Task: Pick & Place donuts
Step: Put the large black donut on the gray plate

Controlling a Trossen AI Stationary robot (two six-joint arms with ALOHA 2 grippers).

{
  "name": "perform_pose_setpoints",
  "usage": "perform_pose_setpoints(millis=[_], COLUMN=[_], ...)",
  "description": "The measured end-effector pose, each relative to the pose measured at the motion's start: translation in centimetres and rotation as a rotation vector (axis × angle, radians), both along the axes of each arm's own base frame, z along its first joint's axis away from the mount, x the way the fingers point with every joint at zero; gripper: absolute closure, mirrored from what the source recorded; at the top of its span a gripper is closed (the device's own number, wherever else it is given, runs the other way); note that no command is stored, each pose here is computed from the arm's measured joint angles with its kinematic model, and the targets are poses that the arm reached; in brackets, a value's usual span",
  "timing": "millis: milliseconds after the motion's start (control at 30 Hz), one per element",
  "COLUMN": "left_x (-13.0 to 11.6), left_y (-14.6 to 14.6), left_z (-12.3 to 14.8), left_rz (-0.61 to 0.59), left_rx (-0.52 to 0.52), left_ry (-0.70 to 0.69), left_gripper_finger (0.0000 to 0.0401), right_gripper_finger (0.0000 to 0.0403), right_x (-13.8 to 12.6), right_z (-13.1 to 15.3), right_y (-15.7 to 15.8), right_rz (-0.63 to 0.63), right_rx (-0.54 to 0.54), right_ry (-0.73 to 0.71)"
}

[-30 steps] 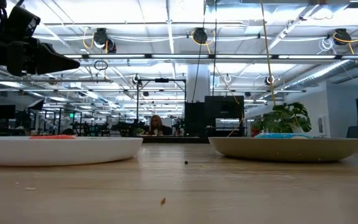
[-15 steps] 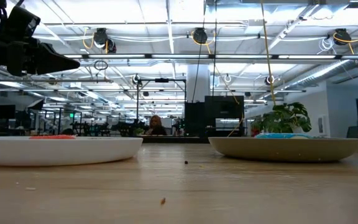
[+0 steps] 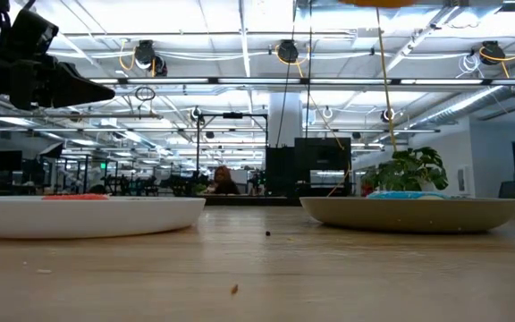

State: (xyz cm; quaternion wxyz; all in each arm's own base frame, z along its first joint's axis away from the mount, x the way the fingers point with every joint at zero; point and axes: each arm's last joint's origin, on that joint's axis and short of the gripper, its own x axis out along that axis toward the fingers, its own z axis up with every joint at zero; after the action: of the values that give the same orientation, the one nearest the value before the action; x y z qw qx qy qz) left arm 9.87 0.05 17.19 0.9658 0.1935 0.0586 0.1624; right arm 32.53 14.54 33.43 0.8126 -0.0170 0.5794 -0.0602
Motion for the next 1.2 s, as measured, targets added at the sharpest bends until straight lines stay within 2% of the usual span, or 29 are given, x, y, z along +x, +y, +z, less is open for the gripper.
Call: perform_pose_setpoints(millis=[133, 300, 533, 767, 933, 1200], left_x=[0.0, 0.0, 0.0, 0.0, 0.0, 0.0], left_y=[0.0, 0.0, 0.0, 0.0, 0.0, 0.0], left_z=[0.0, -0.1, -0.1, -0.1, -0.1, -0.1], left_rz=[0.0, 0.0, 0.0, -0.001, 0.0, -0.001], left_rx=[-0.001, -0.002, -0.001, 0.001, 0.002, 0.002], left_ry=[0.002, 0.009, 0.011, 0.013, 0.012, 0.013], left_gripper_finger=[0.0364, 0.0364, 0.0364, 0.0364, 0.0364, 0.0364], right_gripper_finger=[0.0394, 0.0394, 0.0395, 0.0395, 0.0395, 0.0395], right_x=[0.4, 1.2, 2.7, 2.9, 2.8, 3.2], right_z=[-0.1, -0.6, -5.6, -10.9, -12.9, -14.3], right_y=[-2.0, -4.5, -7.6, -9.4, -9.7, -9.5], right_rz=[-0.034, -0.061, -0.025, 0.021, 0.05, 0.093], right_rx=[-0.09, -0.102, -0.007, 0.1, 0.166, 0.222], right_ry=[0.017, 0.057, 0.113, 0.135, 0.113, 0.037])
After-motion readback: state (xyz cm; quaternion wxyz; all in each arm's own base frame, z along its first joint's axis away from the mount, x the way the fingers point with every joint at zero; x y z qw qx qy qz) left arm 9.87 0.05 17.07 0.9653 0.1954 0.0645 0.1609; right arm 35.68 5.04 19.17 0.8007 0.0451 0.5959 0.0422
